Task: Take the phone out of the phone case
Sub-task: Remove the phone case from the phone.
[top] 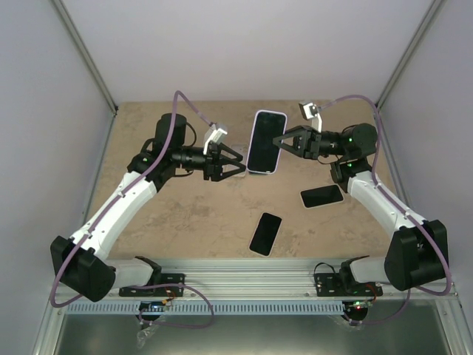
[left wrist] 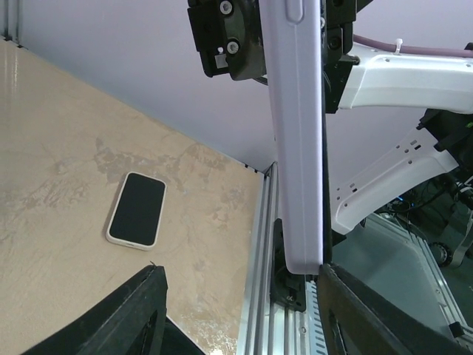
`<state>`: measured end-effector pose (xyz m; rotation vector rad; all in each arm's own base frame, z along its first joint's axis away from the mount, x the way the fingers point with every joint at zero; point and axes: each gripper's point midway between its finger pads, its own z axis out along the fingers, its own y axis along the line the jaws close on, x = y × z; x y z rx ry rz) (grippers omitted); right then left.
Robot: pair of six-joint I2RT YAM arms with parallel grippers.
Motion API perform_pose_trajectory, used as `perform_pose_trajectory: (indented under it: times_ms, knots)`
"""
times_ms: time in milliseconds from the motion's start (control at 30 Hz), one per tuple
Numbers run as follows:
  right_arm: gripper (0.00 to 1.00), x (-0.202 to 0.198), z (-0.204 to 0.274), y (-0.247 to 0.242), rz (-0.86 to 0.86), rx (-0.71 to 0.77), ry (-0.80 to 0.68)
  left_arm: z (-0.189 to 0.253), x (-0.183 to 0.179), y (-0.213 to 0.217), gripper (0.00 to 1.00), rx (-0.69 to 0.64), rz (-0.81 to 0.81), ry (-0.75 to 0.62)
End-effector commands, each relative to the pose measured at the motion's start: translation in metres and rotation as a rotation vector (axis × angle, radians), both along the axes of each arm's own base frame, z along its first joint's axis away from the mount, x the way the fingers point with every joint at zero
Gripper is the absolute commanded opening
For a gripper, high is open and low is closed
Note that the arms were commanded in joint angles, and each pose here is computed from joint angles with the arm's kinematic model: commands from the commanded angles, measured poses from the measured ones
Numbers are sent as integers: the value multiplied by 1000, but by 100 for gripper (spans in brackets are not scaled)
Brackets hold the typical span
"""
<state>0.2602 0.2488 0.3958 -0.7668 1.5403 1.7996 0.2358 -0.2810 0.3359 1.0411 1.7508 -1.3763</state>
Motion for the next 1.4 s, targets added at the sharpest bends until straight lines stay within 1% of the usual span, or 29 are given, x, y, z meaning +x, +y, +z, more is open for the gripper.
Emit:
perform_pose_trajectory:
  times_ms: [0,167,300,500,633,933,1367]
  knots:
    - [1,-3,21,-1,-19,35,-82,2,7,-2,57,3,29,-20]
    - [1,-4,21,-1,-18,33,-86,-1,9,-3,56,6,28,-14]
    - [0,-3,21,-1,-20,33,-86,6,-6,-4,61,-34,-49,-7]
    - [1,-2,20,0,-20,33,-85,8,-10,-3,61,-47,-60,-1]
    - [1,-3,21,0,-17,32,-88,6,-4,-4,60,-35,-34,-2]
    - [1,-8,23,-1,-10,33,-102,-10,22,-1,51,40,97,-9]
    - [0,-12,28,-2,3,47,-108,-32,44,6,45,127,214,-23]
